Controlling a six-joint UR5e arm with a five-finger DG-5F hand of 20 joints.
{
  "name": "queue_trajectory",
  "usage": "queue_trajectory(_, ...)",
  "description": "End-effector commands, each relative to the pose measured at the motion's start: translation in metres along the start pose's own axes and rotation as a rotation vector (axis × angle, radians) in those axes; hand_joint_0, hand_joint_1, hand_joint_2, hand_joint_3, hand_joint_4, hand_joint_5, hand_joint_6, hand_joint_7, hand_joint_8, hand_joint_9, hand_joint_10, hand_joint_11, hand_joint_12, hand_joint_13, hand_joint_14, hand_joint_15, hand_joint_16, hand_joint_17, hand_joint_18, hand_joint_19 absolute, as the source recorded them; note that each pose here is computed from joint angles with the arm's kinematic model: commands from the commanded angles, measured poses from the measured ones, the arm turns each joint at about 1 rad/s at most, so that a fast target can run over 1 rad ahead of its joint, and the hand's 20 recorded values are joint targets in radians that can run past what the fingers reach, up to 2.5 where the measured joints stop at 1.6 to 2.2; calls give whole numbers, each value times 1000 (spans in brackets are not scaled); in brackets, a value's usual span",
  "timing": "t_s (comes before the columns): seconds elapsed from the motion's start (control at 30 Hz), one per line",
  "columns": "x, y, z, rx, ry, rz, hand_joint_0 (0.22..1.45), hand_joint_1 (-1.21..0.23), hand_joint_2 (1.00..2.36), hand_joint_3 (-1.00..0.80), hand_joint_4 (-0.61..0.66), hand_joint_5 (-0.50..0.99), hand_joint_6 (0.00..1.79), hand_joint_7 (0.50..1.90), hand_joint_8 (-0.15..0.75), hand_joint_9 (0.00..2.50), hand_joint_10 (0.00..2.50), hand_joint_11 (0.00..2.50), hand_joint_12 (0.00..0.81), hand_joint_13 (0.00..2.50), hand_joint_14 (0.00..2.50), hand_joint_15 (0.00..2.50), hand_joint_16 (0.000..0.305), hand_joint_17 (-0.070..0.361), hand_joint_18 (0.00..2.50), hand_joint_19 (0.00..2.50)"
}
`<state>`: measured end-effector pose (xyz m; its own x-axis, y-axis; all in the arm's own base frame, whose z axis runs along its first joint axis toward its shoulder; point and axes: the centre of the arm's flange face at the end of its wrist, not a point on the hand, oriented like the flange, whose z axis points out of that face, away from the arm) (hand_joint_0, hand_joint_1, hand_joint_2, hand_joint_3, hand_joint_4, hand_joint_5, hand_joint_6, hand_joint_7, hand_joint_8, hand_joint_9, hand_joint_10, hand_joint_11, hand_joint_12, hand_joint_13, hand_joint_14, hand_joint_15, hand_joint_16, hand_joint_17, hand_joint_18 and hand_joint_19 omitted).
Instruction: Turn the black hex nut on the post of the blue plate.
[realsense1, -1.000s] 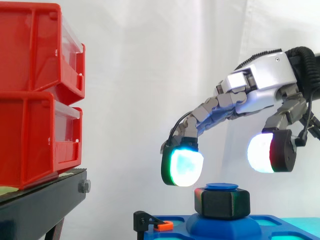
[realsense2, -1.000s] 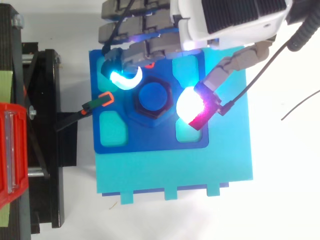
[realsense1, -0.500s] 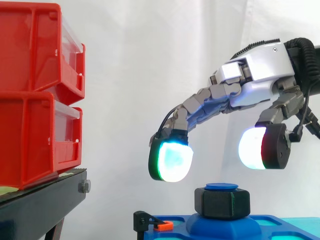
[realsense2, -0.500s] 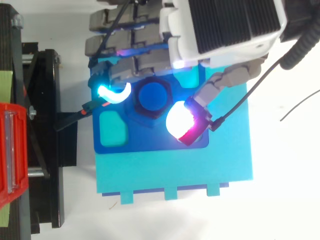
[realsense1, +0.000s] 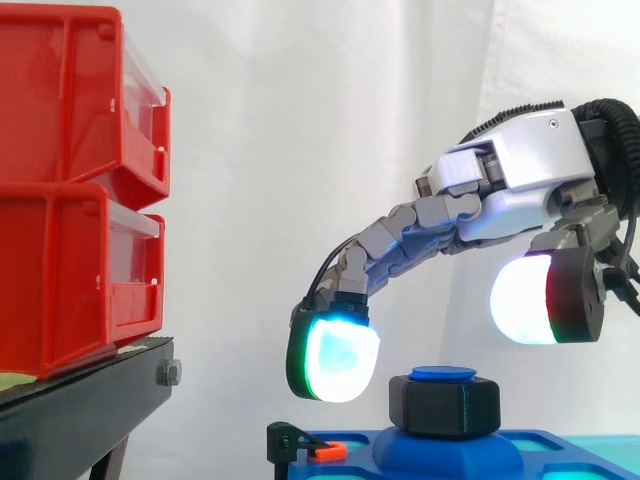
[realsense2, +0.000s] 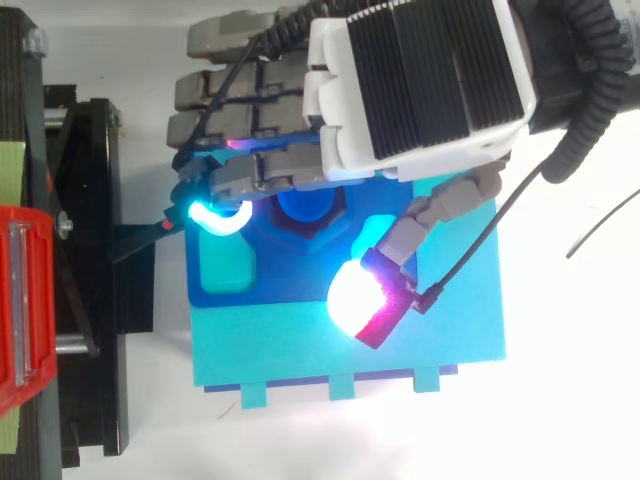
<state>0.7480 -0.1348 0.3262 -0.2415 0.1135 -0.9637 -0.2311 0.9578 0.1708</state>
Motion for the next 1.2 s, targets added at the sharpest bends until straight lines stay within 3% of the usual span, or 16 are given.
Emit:
queue_trajectory(0.0, 5, 0, 0, 0, 8, 3, 301, -421, 1000, -500, 195, -211, 502, 744, 247, 320, 0, 12, 387, 286, 4, 116, 68, 152, 64, 233)
queue_trajectory(0.1, 16, -1, 1, 2, 14, 5, 326, -374, 1000, -500, 188, -211, 502, 747, 239, 317, 0, 12, 378, 281, 4, 117, 65, 147, 64, 233)
queue_trajectory(0.4, 17, -3, 1, 0, 5, 1, 369, -288, 1000, -500, 177, -211, 502, 754, 223, 308, 0, 11, 355, 269, 3, 105, 61, 137, 53, 235)
queue_trajectory(0.63, 20, -4, 0, 0, 9, -1, 377, -297, 1000, -500, 180, -208, 502, 761, 221, 312, 0, 9, 350, 269, 4, 103, 60, 135, 53, 236)
queue_trajectory(0.87, 19, -5, 0, 2, 9, -5, 420, -644, 1000, -500, 170, -223, 502, 797, 199, 298, 0, 18, 328, 265, 4, 109, 54, 122, 63, 233)
queue_trajectory(1.17, 20, -6, -1, -1, 14, -3, 471, -762, 1001, -479, 156, -224, 503, 819, 180, 291, 0, 27, 304, 259, 4, 103, 49, 111, 74, 225)
